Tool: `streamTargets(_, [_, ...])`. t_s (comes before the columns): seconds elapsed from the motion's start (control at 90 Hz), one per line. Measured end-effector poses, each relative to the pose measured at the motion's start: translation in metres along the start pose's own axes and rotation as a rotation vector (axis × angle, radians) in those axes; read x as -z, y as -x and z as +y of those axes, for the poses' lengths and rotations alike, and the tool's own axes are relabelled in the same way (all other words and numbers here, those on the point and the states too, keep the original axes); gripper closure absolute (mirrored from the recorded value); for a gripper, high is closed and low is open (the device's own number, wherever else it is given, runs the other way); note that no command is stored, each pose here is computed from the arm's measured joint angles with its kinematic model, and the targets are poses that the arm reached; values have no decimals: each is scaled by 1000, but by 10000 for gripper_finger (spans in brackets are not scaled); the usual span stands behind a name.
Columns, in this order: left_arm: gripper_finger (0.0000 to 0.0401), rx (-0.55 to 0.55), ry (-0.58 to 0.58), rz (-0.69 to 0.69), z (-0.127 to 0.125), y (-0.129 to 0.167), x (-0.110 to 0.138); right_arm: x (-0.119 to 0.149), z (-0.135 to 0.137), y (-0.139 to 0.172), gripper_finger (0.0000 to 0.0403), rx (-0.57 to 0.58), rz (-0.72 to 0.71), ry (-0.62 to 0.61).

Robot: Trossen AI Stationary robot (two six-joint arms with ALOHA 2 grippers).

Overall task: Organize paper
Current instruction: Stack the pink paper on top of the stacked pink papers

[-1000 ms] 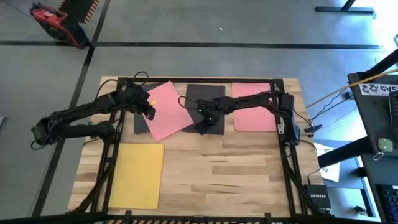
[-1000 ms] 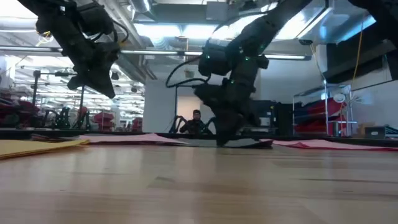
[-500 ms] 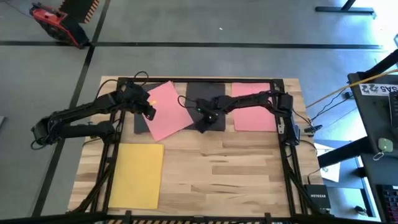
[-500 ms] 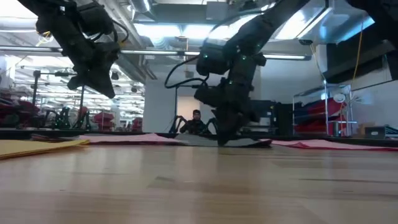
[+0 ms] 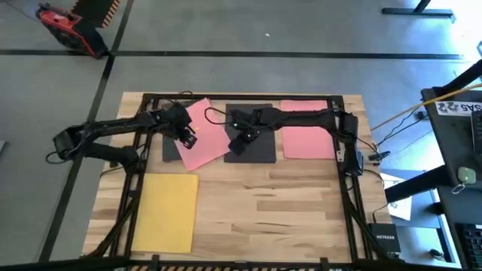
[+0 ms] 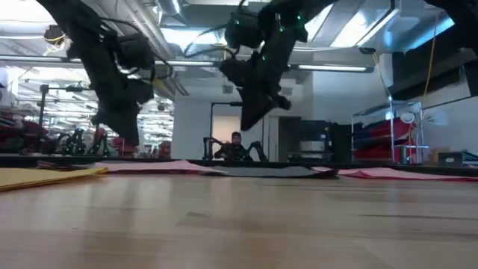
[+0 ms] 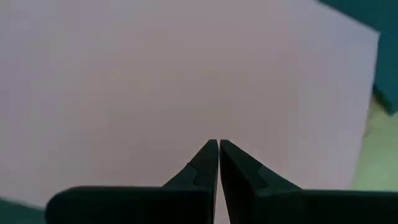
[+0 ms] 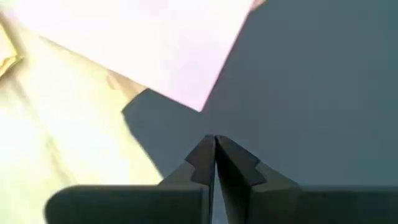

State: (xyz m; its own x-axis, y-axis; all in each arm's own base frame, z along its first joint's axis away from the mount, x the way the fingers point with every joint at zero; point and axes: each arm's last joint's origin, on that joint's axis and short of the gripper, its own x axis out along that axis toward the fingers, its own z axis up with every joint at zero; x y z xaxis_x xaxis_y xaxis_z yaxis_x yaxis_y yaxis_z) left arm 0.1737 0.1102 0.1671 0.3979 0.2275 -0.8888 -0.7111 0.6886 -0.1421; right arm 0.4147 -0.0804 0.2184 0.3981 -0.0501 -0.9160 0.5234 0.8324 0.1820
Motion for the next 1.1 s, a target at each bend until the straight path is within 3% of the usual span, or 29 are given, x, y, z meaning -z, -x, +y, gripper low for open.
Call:
streamTargets(0.267, [401,28,-109,100,-23,-34,7,8,26,1,400,-38,-18,149])
streamTargets(0.511, [401,75,-157,100,-42,-41,12,14,64,-2,395,-40,-157,554])
streamTargets(0.656, [401,77,-148,104,-43,-41,13,21,82,-22,359,-35,-182,737])
streamTargets(0.867, [401,77,-147,106,-43,-41,13,30,96,-64,293,48,-218,871])
streamTargets(1.1, [401,75,-152,111,-43,-41,14,39,99,-98,287,145,-208,968])
